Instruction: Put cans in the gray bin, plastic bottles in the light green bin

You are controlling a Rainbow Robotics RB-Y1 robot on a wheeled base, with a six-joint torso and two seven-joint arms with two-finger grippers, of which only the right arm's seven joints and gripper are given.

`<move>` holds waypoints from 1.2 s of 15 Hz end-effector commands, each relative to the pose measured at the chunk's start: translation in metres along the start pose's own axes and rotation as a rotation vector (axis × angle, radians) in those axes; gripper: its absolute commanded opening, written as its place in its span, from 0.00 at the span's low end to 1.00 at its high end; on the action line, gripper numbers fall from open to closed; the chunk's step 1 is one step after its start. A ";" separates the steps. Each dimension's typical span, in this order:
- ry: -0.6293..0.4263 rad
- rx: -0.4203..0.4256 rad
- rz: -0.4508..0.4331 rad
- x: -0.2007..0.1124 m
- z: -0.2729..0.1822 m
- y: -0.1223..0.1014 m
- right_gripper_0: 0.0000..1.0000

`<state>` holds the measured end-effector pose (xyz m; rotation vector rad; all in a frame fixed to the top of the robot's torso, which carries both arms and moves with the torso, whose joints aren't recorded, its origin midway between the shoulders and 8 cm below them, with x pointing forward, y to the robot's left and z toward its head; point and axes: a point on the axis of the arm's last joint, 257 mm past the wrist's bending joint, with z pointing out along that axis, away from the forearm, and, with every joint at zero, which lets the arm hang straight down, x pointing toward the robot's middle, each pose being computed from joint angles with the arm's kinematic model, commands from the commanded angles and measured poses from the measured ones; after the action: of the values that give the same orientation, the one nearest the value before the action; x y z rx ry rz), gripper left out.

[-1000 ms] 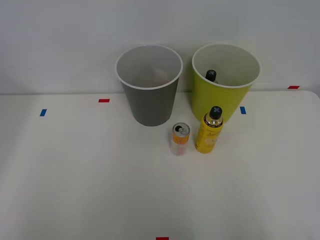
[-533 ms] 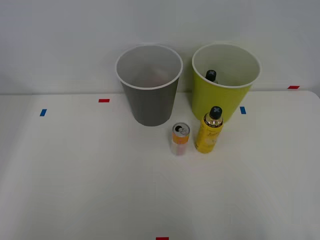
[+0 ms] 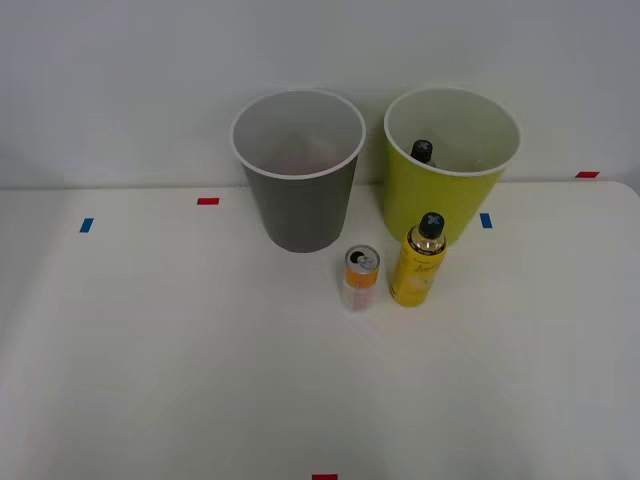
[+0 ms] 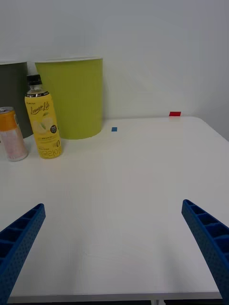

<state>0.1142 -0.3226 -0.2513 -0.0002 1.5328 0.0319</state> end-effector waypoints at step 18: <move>0.000 0.000 0.000 0.000 0.000 0.000 1.00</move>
<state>0.1142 -0.3226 -0.2513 -0.0003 1.5328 0.0319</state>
